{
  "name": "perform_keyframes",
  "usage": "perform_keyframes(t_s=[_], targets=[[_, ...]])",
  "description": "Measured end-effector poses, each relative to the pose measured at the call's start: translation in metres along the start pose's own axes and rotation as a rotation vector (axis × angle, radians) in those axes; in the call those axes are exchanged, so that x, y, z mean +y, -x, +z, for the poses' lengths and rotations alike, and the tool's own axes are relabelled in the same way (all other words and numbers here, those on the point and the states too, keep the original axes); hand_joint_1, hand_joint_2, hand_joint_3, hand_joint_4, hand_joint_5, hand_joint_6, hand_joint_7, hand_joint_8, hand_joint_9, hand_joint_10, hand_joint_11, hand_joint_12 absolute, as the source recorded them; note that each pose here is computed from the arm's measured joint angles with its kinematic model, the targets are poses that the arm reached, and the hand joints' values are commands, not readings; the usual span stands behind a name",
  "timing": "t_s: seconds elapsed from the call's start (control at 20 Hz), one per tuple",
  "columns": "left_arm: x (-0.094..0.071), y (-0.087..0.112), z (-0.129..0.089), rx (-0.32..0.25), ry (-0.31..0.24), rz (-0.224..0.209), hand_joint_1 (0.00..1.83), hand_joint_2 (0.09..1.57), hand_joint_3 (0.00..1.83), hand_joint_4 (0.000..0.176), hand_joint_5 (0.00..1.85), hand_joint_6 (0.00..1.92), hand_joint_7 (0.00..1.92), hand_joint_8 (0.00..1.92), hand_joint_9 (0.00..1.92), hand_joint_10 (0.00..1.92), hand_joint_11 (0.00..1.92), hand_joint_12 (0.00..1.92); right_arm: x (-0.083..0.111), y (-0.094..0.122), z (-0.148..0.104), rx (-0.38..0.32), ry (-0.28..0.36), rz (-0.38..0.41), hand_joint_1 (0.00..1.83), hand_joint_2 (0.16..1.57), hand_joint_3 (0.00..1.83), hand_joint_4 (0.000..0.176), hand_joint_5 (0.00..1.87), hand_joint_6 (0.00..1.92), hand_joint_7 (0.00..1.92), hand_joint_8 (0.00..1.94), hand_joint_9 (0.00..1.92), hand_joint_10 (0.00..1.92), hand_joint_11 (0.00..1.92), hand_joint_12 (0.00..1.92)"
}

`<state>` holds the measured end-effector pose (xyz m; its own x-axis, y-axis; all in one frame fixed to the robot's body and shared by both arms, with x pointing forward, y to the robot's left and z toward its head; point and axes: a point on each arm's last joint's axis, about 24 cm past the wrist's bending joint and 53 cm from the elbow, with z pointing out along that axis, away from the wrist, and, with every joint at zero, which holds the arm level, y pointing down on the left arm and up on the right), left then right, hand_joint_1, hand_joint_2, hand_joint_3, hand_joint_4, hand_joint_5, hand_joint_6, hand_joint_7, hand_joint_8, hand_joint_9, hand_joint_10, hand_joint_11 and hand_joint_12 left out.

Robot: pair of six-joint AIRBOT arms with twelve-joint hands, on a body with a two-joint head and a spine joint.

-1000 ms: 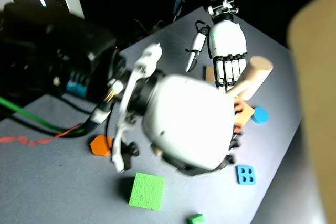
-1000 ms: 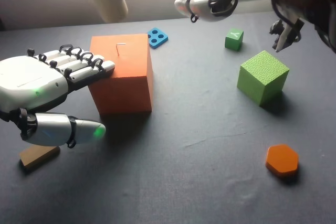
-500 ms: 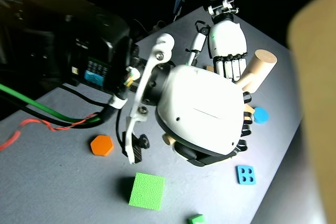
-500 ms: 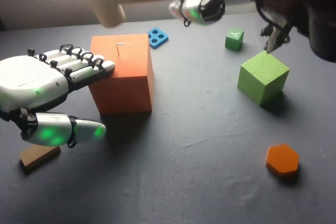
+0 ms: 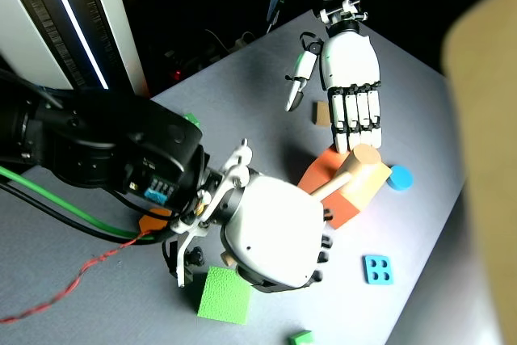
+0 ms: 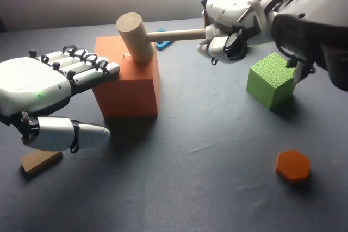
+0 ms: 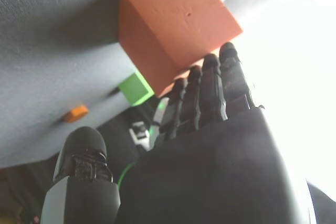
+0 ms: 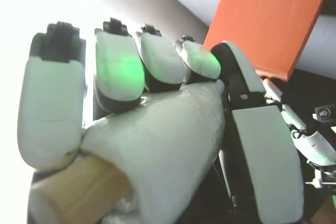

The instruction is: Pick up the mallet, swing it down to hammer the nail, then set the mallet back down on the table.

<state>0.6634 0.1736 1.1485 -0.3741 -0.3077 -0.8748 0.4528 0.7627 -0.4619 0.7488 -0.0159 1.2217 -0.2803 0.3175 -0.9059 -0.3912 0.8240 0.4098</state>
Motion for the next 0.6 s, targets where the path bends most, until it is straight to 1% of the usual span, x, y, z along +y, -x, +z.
perform_keyframes(t_s=[0.1,0.15,0.2,0.3,0.45,0.55,0.6], targets=[[0.0,0.0,0.0,0.0,0.001,-0.001,0.0,1.2,0.0,0.0,0.0,0.0,0.0,0.0,0.0,0.0,0.0,0.0,0.001,0.015,-0.005,-0.023,0.007,-0.002,0.57,1.57,0.04,0.176,1.38,1.92,1.57,1.94,1.63,1.92,1.74,1.92],[0.0,0.0,0.0,0.0,0.001,0.0,0.0,1.2,0.0,0.0,0.0,0.0,0.0,0.0,0.0,0.0,0.0,0.0,0.002,0.028,-0.008,-0.045,0.008,0.003,0.54,1.57,0.06,0.176,1.39,1.92,1.58,1.94,1.64,1.92,1.76,1.92],[0.0,0.0,0.0,0.0,0.001,-0.001,0.0,1.2,0.0,0.0,0.0,0.0,0.0,0.0,0.0,0.0,0.0,0.0,0.003,0.031,-0.009,-0.053,0.009,0.005,0.53,1.57,0.05,0.176,1.38,1.92,1.58,1.94,1.64,1.92,1.75,1.92],[0.0,0.0,0.0,0.0,0.001,-0.001,0.0,1.2,0.0,0.0,0.0,0.0,0.0,0.0,0.0,0.0,0.0,0.0,0.012,0.041,-0.009,-0.071,0.024,0.011,0.54,1.57,0.07,0.176,1.37,1.92,1.57,1.94,1.64,1.92,1.75,1.92],[0.0,0.0,0.0,0.0,0.001,-0.001,0.0,1.2,0.0,0.0,0.0,0.0,0.0,0.0,0.0,0.0,0.0,0.0,0.03,0.036,-0.004,-0.063,0.06,0.0,0.57,1.57,0.04,0.176,1.37,1.92,1.58,1.94,1.64,1.92,1.75,1.92],[0.0,0.0,0.0,0.0,0.001,-0.001,0.0,1.2,0.0,0.0,0.0,0.0,0.0,0.0,0.0,0.0,0.0,0.0,0.04,0.031,0.003,-0.056,0.074,-0.003,0.57,1.57,0.03,0.176,1.37,1.92,1.58,1.94,1.64,1.92,1.75,1.92],[0.0,0.0,0.0,0.0,0.001,-0.001,0.0,1.2,0.0,0.0,0.0,0.0,0.0,0.0,0.0,0.0,0.0,0.0,0.044,0.029,0.009,-0.055,0.075,-0.005,0.56,1.57,0.05,0.176,1.38,1.92,1.6,1.94,1.66,1.92,1.78,1.92]])
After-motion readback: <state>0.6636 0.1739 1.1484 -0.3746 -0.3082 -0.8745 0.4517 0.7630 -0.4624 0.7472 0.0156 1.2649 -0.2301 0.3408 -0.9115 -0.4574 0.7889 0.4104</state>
